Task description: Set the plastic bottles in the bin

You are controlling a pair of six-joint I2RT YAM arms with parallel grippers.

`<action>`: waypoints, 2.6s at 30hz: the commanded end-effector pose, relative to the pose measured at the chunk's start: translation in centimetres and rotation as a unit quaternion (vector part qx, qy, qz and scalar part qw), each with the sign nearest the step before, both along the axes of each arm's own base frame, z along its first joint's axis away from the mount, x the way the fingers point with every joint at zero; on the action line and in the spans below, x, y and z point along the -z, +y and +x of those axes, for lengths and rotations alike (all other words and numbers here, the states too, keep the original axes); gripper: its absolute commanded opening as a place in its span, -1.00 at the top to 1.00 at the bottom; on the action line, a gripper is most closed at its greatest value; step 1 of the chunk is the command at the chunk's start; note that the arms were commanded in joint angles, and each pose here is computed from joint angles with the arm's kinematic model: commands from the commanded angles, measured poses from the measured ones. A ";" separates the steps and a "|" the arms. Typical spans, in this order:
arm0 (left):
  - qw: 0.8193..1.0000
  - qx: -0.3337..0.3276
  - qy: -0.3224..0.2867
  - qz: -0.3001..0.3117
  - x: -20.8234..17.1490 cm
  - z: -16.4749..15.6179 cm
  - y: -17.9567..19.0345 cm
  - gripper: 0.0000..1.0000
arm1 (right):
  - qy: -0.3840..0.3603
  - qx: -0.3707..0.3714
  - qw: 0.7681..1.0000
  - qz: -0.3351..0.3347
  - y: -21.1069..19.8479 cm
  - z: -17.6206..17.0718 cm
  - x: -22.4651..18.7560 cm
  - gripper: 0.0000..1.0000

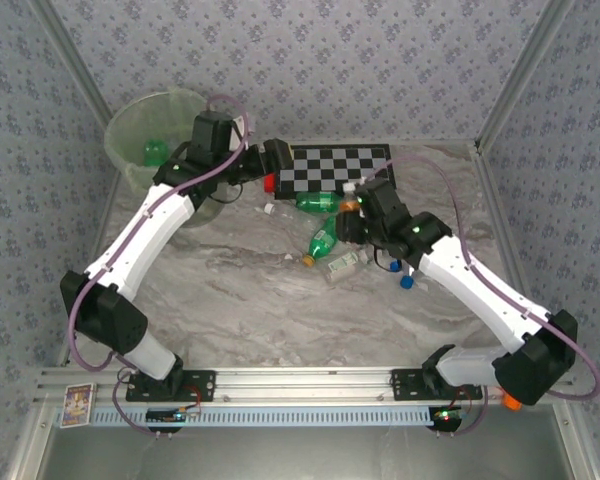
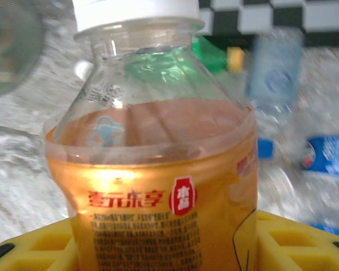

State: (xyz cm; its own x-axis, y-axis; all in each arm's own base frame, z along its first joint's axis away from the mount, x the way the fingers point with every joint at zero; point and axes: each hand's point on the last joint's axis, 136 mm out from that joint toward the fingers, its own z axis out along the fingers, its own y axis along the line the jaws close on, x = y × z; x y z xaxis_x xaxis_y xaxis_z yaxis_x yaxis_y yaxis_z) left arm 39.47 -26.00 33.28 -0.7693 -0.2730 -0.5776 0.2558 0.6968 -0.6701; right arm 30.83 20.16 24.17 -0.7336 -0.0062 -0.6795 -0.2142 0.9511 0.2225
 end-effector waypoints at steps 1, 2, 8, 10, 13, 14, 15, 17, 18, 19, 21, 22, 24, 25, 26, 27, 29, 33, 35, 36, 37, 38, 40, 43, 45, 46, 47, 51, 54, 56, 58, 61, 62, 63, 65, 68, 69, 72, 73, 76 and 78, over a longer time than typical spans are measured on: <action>0.998 0.051 -0.012 -0.047 -2.1 -0.5 -2.0 -0.61 | -0.044 -0.094 0.995 0.000 3.5 0.4 -2.8 -0.09; 0.997 0.059 -0.012 -0.052 -2.2 -0.6 -2.3 -0.61 | -0.058 -0.107 0.993 0.009 4.3 0.7 -3.6 -0.09; 0.991 0.105 -0.019 -0.081 -2.8 -1.3 -3.7 -0.50 | -0.074 -0.148 0.986 0.024 6.9 1.3 -5.2 -0.07; 0.989 0.118 -0.026 -0.086 -2.8 -1.6 -3.9 -0.48 | -0.069 -0.159 0.985 0.029 7.5 1.4 -5.3 -0.07; 0.987 0.134 -0.024 -0.088 -2.4 -1.9 -4.3 -0.46 | -0.069 -0.168 0.982 0.044 8.3 1.5 -5.8 -0.07; 0.986 0.138 -0.022 -0.088 -2.2 -2.0 -4.5 -0.45 | -0.069 -0.171 0.982 0.047 8.6 1.5 -5.9 -0.07; 0.985 0.144 -0.020 -0.089 -2.1 -2.2 -4.7 -0.45 | -0.068 -0.172 0.982 0.048 8.7 1.6 -5.9 -0.07; 0.984 0.156 -0.020 -0.085 -1.7 -2.5 -5.1 -0.42 | -0.065 -0.176 0.981 0.051 9.0 1.6 -5.9 -0.06; 0.984 0.159 -0.017 -0.078 -1.4 -2.6 -5.3 -0.38 | -0.064 -0.178 0.981 0.050 9.2 1.7 -5.8 -0.06; 0.984 0.162 -0.013 -0.072 -1.0 -2.6 -5.4 -0.35 | -0.064 -0.179 0.981 0.050 9.2 1.7 -5.9 -0.06; 0.984 0.164 -0.005 -0.063 -0.3 -2.6 -5.5 -0.30 | -0.063 -0.181 0.980 0.051 9.4 1.7 -5.9 -0.06; 0.984 0.165 -0.002 -0.060 -0.1 -2.5 -5.6 -0.25 | -0.064 -0.182 0.980 0.050 9.4 1.8 -5.9 -0.06; 0.984 0.166 -0.001 -0.056 0.1 -2.5 -5.7 -0.15 | -0.063 -0.182 0.980 0.049 9.4 1.8 -5.9 -0.06; 0.984 0.167 -0.004 -0.056 -0.1 -2.5 -5.7 -0.06 | -0.064 -0.183 0.980 0.049 9.4 1.8 -5.9 -0.06; 0.984 0.167 -0.006 -0.054 -0.1 -2.6 -5.7 -0.01 | -0.063 -0.182 0.980 0.048 9.4 1.8 -5.8 -0.06; 0.985 0.164 -0.009 -0.052 -0.3 -2.5 -5.6 0.01 | -0.061 -0.181 0.981 0.046 9.3 1.8 -5.7 -0.06; 0.985 0.162 -0.014 -0.051 -0.7 -2.4 -5.6 0.20 | -0.057 -0.180 0.981 0.045 9.2 1.8 -5.5 -0.06; 0.985 0.160 -0.026 -0.052 -1.8 -2.2 -5.6 0.45 | -0.057 -0.173 0.982 0.046 9.0 2.0 -5.5 -0.19; 0.986 0.154 -0.034 -0.050 -2.4 -1.9 -5.4 0.54 | -0.058 -0.166 0.984 0.044 8.8 2.3 -5.5 -0.43; 0.987 0.152 -0.037 -0.049 -2.6 -1.9 -5.3 0.54 | -0.057 -0.162 0.984 0.042 8.7 2.3 -5.5 -0.67; 0.987 0.149 -0.044 -0.048 -3.2 -1.9 -5.1 0.54 | -0.059 -0.157 0.985 0.041 8.6 2.4 -5.6 -0.99; 0.987 0.145 -0.048 -0.047 -3.6 -1.7 -4.9 0.54 | -0.060 -0.154 0.986 0.040 8.4 2.5 -5.7 -0.99; 0.988 0.138 -0.059 -0.048 -4.7 -1.5 -4.3 0.54 | -0.063 -0.148 0.986 0.037 8.1 2.7 -6.0 -0.99; 0.989 0.117 -0.074 -0.044 -6.1 -0.9 -2.7 0.53 | -0.079 -0.137 0.987 0.037 7.7 3.1 -6.7 -0.99; 0.990 0.100 -0.086 -0.042 -7.1 -0.4 -1.5 0.53 | -0.086 -0.132 0.987 0.039 7.5 3.2 -7.1 -0.99; 0.991 0.089 -0.094 -0.041 -7.8 -0.1 -0.6 0.53 | -0.091 -0.129 0.987 0.039 7.3 3.3 -7.3 -0.99; 0.991 0.078 -0.100 -0.040 -8.3 0.2 0.2 0.54 | -0.099 -0.123 0.987 0.040 7.1 3.4 -7.7 -0.99; 0.991 0.023 -0.128 -0.036 -10.4 1.5 4.5 0.53 | -0.130 -0.112 0.984 0.049 6.7 3.7 -9.3 -0.99; 0.988 -0.023 -0.150 -0.027 -12.0 2.4 8.2 0.53 | -0.139 -0.109 0.983 0.051 6.5 3.9 -9.8 -0.99; 0.985 -0.056 -0.161 -0.015 -12.8 2.8 10.6 0.53 | -0.141 -0.106 0.983 0.050 6.4 4.0 -9.9 -0.99; 0.979 -0.106 -0.172 0.004 -13.4 3.4 13.7 0.53 | -0.142 -0.102 0.983 0.049 6.3 4.1 -9.8 -0.99; 0.966 -0.181 -0.183 0.017 -14.2 3.8 18.2 0.53 | -0.143 -0.102 0.983 0.051 6.2 4.0 -9.6 -0.99; 0.961 -0.203 -0.185 0.016 -14.3 3.9 19.6 0.53 | -0.144 -0.100 0.983 0.051 6.1 4.0 -9.6 -0.99; 0.955 -0.227 -0.188 0.013 -14.5 4.0 21.0 0.53 | -0.144 -0.099 0.983 0.051 6.1 4.0 -9.6 -0.99; 0.944 -0.270 -0.188 0.013 -14.4 4.3 23.5 0.53 | -0.146 -0.098 0.983 0.051 6.0 4.0 -9.5 -0.99; 0.924 -0.329 -0.190 0.042 -14.2 4.6 26.6 0.52 | -0.144 -0.099 0.983 0.051 6.1 4.0 -9.2 -0.99; 0.917 -0.344 -0.193 0.061 -14.1 4.7 27.5 0.52 | -0.144 -0.100 0.983 0.052 6.1 4.0 -9.1 -0.99; 0.899 -0.375 -0.192 0.123 -13.6 5.4 29.5 0.52 | -0.141 -0.100 0.984 0.052 6.1 3.9 -8.8 -0.99; 0.894 -0.380 -0.190 0.139 -13.3 5.7 30.0 0.52 | -0.141 -0.100 0.983 0.053 6.1 3.9 -8.8 -0.99; 0.891 -0.379 -0.186 0.168 -12.5 6.9 30.4 0.50 | -0.142 -0.104 0.983 0.054 6.2 3.9 -8.8 -0.99; 0.891 -0.370 -0.189 0.182 -12.0 7.8 30.5 0.45 | -0.141 -0.106 0.983 0.054 6.3 3.9 -8.9 -0.99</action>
